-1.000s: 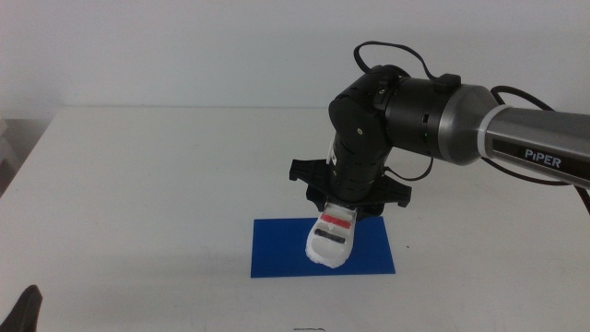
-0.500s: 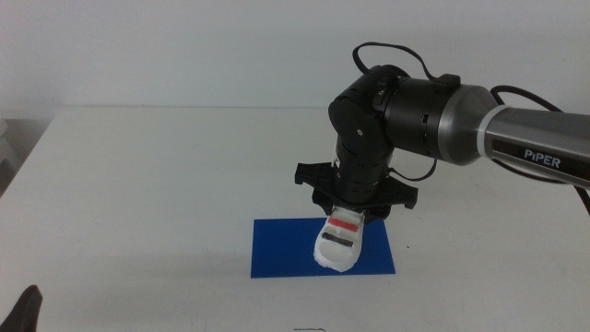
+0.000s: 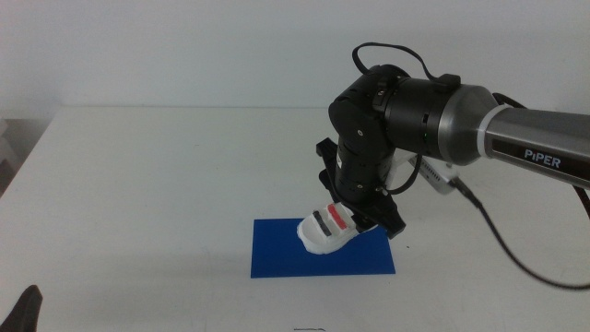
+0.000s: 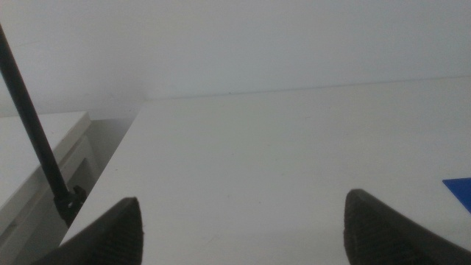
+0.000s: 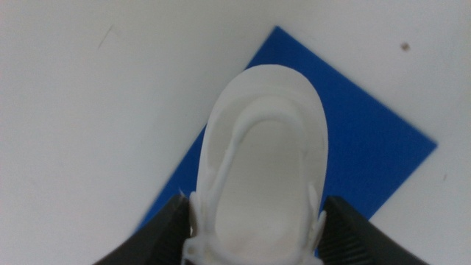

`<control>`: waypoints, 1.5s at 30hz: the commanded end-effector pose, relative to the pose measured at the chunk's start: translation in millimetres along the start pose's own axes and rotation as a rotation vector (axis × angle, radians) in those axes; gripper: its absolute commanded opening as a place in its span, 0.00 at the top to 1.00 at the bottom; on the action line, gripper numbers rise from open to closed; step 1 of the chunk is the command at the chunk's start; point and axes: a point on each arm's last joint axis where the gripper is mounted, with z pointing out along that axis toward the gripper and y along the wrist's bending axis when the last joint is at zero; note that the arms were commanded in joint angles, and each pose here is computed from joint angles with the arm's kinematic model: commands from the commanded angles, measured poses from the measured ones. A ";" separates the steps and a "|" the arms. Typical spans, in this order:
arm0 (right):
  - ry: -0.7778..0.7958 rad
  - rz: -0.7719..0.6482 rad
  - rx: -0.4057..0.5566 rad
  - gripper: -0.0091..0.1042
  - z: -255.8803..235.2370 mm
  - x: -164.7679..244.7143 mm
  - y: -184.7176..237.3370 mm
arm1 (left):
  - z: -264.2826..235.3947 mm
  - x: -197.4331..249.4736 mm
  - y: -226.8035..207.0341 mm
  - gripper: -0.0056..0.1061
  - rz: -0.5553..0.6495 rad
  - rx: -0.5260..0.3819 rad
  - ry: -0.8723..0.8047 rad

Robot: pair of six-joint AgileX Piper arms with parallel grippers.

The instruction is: Use one arm to grab the shoe from the table and place it on the mat.

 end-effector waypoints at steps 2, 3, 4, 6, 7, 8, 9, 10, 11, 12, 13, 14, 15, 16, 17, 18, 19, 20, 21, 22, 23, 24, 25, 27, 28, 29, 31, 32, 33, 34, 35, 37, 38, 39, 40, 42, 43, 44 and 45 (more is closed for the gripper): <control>-0.016 0.156 -0.093 0.93 -32.1 -7.8 5.6 | -2.1 -9.6 0.3 0.11 -0.023 0.000 -0.105; -0.014 0.196 -0.089 0.93 -30.5 -6.5 5.6 | -2.1 -9.6 0.3 0.11 -0.023 0.000 -0.105; -0.012 0.239 -0.088 0.93 -29.9 -5.7 5.6 | -2.1 -9.6 0.3 0.11 -0.023 0.000 -0.105; -0.012 0.316 -0.084 0.93 -27.1 -2.1 5.8 | -2.1 -9.6 0.3 0.11 -0.023 0.000 -0.105; -0.015 0.349 -0.084 0.93 -27.2 -1.6 5.6 | -2.1 -9.6 0.3 0.11 -0.023 0.000 -0.105; -0.014 0.365 -0.076 0.93 -26.1 0.4 5.2 | -2.1 -9.6 0.3 0.11 -0.023 0.000 -0.105; -0.008 0.368 -0.066 0.93 -25.4 2.0 5.1 | -2.1 -9.6 0.3 0.11 -0.023 0.000 -0.105; -0.003 0.374 -0.055 0.93 -25.8 2.7 5.5 | -2.1 -9.6 0.3 0.11 -0.023 0.000 -0.105; 0.000 0.378 -0.047 0.93 -24.9 3.4 6.8 | -2.1 -9.6 0.3 0.11 -0.023 0.000 -0.105; 0.001 0.382 -0.039 0.93 -24.7 3.8 8.5 | -2.1 -9.6 0.3 0.11 -0.023 0.000 -0.105; 0.000 0.384 -0.026 0.93 -22.4 4.6 10.0 | -2.1 -9.6 0.3 0.11 -0.023 0.000 -0.105; 0.002 0.390 -0.010 0.93 -21.0 5.6 11.8 | -2.1 -9.6 0.3 0.11 -0.023 0.000 -0.105; 0.004 0.394 0.003 0.93 -20.0 6.3 13.2 | -2.1 -9.6 0.3 0.11 -0.023 0.000 -0.105; 0.002 0.397 0.016 0.93 -17.8 7.2 15.5 | -2.1 -9.6 0.3 0.11 -0.023 0.000 -0.105; -0.003 0.398 0.030 0.93 -15.9 7.6 17.4 | -2.1 -9.6 0.3 0.11 -0.023 0.000 -0.105; -0.008 0.397 0.042 0.93 -13.5 9.0 19.2 | -2.1 -9.6 0.3 0.11 -0.023 0.000 -0.105; -0.010 0.398 0.046 0.93 -12.4 9.3 21.2 | -2.1 -9.6 0.3 0.11 -0.023 0.000 -0.105; -0.008 0.399 0.051 0.93 -10.3 10.1 22.8 | -2.1 -9.6 0.3 0.11 -0.023 0.000 -0.105; -0.004 0.401 0.055 0.93 -7.9 11.2 24.2 | -2.1 -9.6 0.3 0.11 -0.023 0.000 -0.105; 0.004 0.405 0.061 0.93 -5.7 12.6 24.9 | -2.1 -9.6 0.3 0.11 -0.023 0.000 -0.105; 0.011 0.408 0.064 0.93 -4.1 13.6 25.3 | -2.1 -9.6 0.3 0.11 -0.023 0.000 -0.105; 0.015 0.408 0.061 0.93 -2.0 14.4 26.0 | -2.1 -9.6 0.3 0.11 -0.023 0.000 -0.105; 0.017 0.408 0.060 0.93 -1.4 14.6 26.3 | -2.1 -9.6 0.3 0.11 -0.023 0.000 -0.105; 0.017 0.408 0.064 0.93 1.9 15.5 26.5 | -2.1 -9.6 0.3 0.11 -0.023 0.000 -0.105; 0.019 0.409 0.063 0.93 2.1 15.7 26.6 | -2.1 -9.6 0.3 0.11 -0.023 0.000 -0.105; 0.019 0.408 0.064 0.93 2.6 15.8 26.6 | -2.1 -9.6 0.3 0.11 -0.023 0.000 -0.105; 0.020 0.409 0.063 0.93 2.6 15.9 26.7 | -2.1 -9.6 0.3 0.11 -0.023 0.000 -0.105; 0.020 0.408 0.061 0.93 2.6 15.8 26.8 | -2.1 -9.6 0.3 0.11 -0.023 0.000 -0.105; 0.037 0.417 0.068 0.93 2.5 17.5 26.6 | -2.1 -9.6 0.3 0.11 -0.023 0.000 -0.105; 0.043 0.420 0.071 0.93 2.5 18.1 26.5 | -2.1 -9.6 0.3 0.11 -0.023 0.000 -0.105; 0.051 0.423 0.068 0.93 2.5 18.7 26.8 | -2.1 -9.6 0.3 0.11 -0.023 0.000 -0.105; 0.065 0.430 0.064 0.93 2.6 19.3 27.5 | -2.1 -9.6 0.3 0.11 -0.023 0.000 -0.105; 0.069 0.432 0.064 0.93 2.5 19.7 27.7 | -2.1 -9.6 0.3 0.11 -0.023 0.000 -0.105; 0.073 0.434 0.063 0.92 2.5 20.1 27.8 | -2.1 -9.6 0.3 0.11 -0.023 0.000 -0.105; 0.079 0.437 0.065 0.91 2.5 20.7 27.7 | -2.1 -9.6 0.3 0.11 -0.023 0.000 -0.105; 0.099 0.447 0.075 0.86 2.2 22.6 27.4 | -2.1 -9.6 0.3 0.11 -0.023 0.000 -0.105; 0.105 0.450 0.076 0.83 2.2 23.2 27.4 | -2.1 -9.6 0.3 0.11 -0.023 0.000 -0.105; 0.105 0.449 0.075 0.79 2.2 23.1 27.5 | -2.1 -9.6 0.3 0.11 -0.023 0.000 -0.105; 0.102 0.448 0.074 0.75 2.2 22.9 27.5 | -2.1 -9.6 0.3 0.11 -0.023 0.000 -0.105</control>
